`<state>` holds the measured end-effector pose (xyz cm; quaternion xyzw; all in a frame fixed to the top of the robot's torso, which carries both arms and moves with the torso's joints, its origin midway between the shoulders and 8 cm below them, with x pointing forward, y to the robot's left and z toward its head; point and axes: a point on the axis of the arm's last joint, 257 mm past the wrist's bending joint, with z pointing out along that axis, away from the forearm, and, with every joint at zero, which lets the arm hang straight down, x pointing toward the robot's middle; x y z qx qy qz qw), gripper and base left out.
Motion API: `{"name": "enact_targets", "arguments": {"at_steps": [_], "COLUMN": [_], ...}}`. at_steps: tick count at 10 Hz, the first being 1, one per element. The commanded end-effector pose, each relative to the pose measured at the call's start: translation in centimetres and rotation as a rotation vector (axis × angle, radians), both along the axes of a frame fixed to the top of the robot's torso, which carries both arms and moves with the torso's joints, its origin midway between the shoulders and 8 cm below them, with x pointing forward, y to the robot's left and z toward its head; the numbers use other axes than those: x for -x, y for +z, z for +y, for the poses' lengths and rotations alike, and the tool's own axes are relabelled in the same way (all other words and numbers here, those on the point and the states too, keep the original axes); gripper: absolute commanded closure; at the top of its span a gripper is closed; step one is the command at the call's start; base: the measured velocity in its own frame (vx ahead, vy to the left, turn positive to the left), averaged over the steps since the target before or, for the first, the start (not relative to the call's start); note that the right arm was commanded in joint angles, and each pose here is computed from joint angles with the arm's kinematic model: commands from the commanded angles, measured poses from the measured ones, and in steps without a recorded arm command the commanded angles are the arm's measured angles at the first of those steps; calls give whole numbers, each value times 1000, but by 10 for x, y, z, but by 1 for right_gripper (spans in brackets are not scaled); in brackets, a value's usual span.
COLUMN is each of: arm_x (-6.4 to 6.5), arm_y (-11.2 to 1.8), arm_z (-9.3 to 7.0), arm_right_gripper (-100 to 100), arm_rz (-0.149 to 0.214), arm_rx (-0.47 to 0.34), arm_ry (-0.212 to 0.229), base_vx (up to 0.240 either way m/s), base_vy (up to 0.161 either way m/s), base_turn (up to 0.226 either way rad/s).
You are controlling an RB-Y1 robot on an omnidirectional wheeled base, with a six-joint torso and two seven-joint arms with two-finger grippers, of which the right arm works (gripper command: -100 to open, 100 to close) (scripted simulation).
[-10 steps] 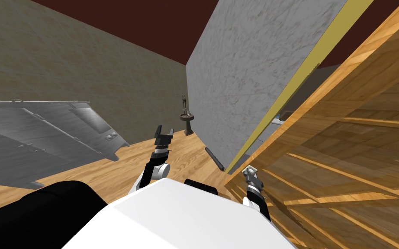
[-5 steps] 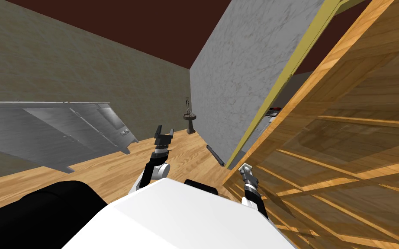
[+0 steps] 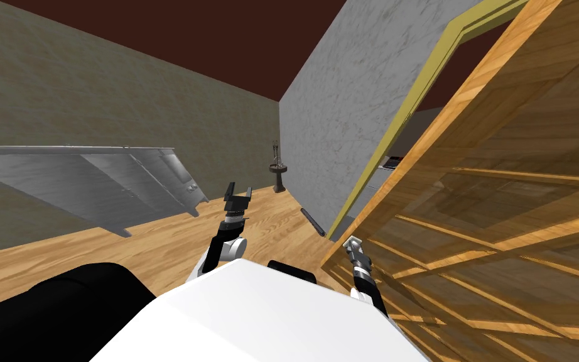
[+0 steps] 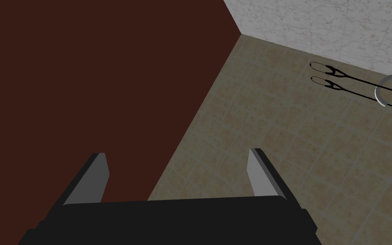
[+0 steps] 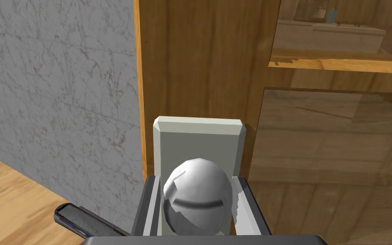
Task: Pull the door open
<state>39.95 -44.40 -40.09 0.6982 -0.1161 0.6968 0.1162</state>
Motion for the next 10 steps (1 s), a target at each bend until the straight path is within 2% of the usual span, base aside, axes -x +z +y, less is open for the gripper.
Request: {"name": "enact_targets", "arguments": {"at_steps": [1,4,5,6,10], "arm_x": [0,-2,-1,2,7], "arm_y": [0,1,-1,-3,0], "arm_z": [9,23,22,27,35], "arm_right_gripper": [100,100,100,100,100], "arm_rz": [-1,-2,3,6,0], "arm_rx": [2,0,0,-2,1], "arm_ry": [39,94,85,114,176], "base_vx": [-265,-251,-105,-159,-222], "base_vy": [-8,-18,-9,-12,-10], "base_turn": [75,51,29,78,71]}}
